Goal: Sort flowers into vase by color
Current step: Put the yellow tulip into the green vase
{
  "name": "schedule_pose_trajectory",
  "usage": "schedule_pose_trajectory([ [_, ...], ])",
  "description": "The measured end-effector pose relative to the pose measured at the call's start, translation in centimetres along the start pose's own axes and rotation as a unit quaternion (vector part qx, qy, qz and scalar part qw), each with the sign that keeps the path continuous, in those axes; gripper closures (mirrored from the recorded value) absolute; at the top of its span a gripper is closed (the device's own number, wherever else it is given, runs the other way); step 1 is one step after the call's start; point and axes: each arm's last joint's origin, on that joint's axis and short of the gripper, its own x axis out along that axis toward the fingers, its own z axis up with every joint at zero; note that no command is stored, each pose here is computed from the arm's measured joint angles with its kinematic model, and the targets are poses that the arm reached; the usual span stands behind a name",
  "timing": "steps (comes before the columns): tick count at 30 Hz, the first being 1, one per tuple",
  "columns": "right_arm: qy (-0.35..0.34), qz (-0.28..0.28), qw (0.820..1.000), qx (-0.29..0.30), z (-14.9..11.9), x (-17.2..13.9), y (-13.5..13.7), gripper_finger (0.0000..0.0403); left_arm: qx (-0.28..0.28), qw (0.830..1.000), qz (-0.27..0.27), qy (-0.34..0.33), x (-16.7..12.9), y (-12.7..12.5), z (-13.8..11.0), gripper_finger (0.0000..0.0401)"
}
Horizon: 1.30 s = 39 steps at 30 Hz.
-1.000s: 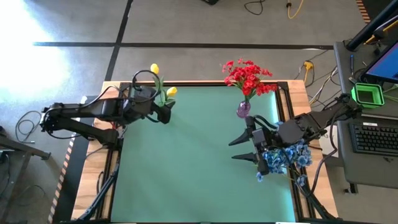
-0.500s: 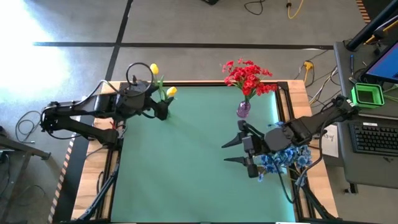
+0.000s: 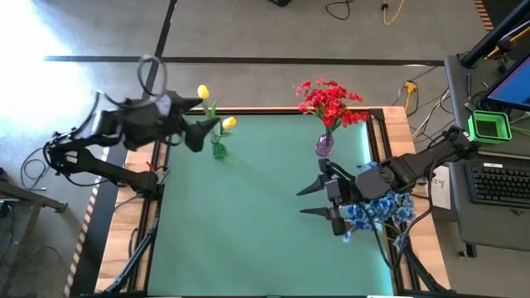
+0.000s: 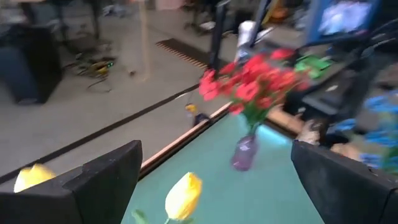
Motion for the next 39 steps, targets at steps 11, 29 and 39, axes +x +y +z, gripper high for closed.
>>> schedule_pose_trajectory([
  [11, 0.001, 0.000, 1.000, -0.005, 0.0, 0.1, 0.0, 0.0204, -0.021, 0.981, -0.189, -0.034, -3.9, -0.1, 4.3, 0.0003],
  [29, -0.049, -0.026, 0.998, -0.006, 0.7, 1.5, 0.3, 0.0204, 0.103, 0.864, -0.477, -0.120, -1.6, -13.0, 0.8, 0.0003],
  [39, -0.084, -0.038, 0.996, -0.005, 0.8, 3.8, 0.9, 0.0197, 0.119, 0.858, -0.486, -0.116, 1.5, -17.8, -2.1, 0.0003],
])
